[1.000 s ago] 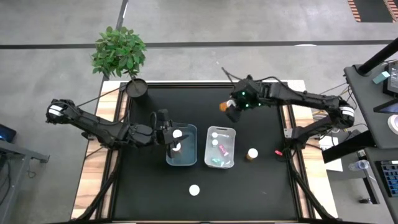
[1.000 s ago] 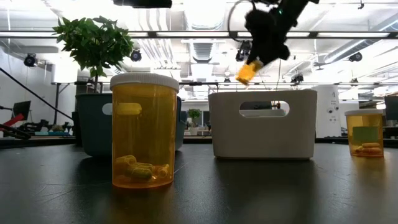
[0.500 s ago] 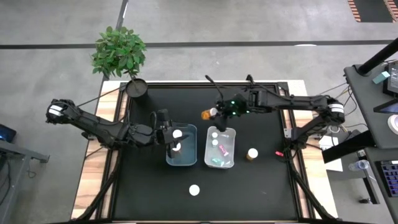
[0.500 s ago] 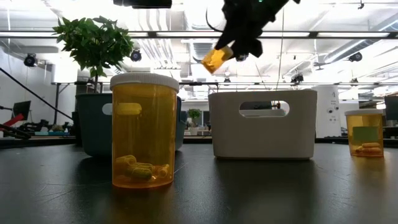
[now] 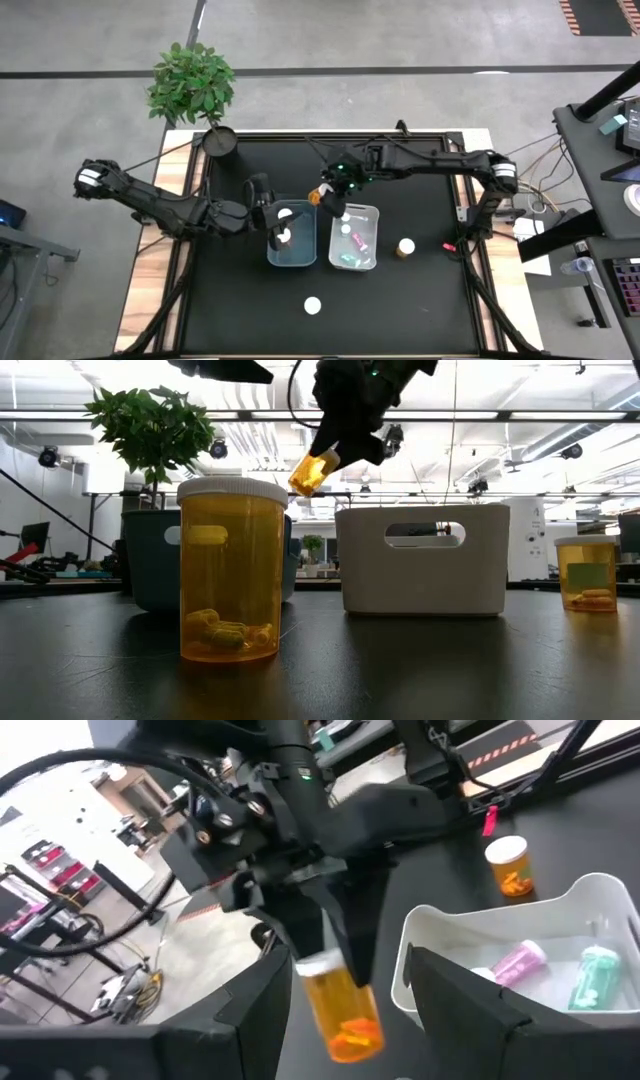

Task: Pick and place medicine bottles into bin by pill shape (circle, oval)
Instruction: Put the orange capsule bottle into the blue bin

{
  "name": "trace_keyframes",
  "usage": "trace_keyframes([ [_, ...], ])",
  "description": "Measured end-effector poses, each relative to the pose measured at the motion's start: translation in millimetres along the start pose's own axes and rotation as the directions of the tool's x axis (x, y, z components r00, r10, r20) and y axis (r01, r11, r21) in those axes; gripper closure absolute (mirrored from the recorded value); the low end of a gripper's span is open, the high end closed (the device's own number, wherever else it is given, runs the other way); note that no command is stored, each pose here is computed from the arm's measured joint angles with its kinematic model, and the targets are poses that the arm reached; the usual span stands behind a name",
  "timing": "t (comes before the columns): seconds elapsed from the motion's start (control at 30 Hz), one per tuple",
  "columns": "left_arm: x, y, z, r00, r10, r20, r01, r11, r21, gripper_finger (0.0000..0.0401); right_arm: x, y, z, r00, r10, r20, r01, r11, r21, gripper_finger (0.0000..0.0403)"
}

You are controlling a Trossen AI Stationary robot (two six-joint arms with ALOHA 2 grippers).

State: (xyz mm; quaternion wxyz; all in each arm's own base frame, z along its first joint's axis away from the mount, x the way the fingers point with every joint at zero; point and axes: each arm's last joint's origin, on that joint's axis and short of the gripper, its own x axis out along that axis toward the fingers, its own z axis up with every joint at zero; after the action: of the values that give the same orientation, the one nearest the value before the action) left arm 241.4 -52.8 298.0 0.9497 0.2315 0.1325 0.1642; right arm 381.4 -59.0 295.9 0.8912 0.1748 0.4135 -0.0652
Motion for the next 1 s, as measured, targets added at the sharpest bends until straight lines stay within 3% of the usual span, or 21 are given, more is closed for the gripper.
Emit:
trace_keyframes([
  [0.6,-7.5,7.0,2.5,1.000,0.007,0.016,-0.006,1.000,-0.015,0.0214,54.1,14.3,-2.9,0.998,0.028,-0.050,-0.030,0.998,-0.051,0.0195],
  [1.0,-7.6,6.8,2.3,1.000,0.006,0.016,-0.006,1.000,-0.014,0.0214,86.7,28.3,2.8,0.994,0.023,-0.111,-0.042,0.984,-0.172,0.0195],
])
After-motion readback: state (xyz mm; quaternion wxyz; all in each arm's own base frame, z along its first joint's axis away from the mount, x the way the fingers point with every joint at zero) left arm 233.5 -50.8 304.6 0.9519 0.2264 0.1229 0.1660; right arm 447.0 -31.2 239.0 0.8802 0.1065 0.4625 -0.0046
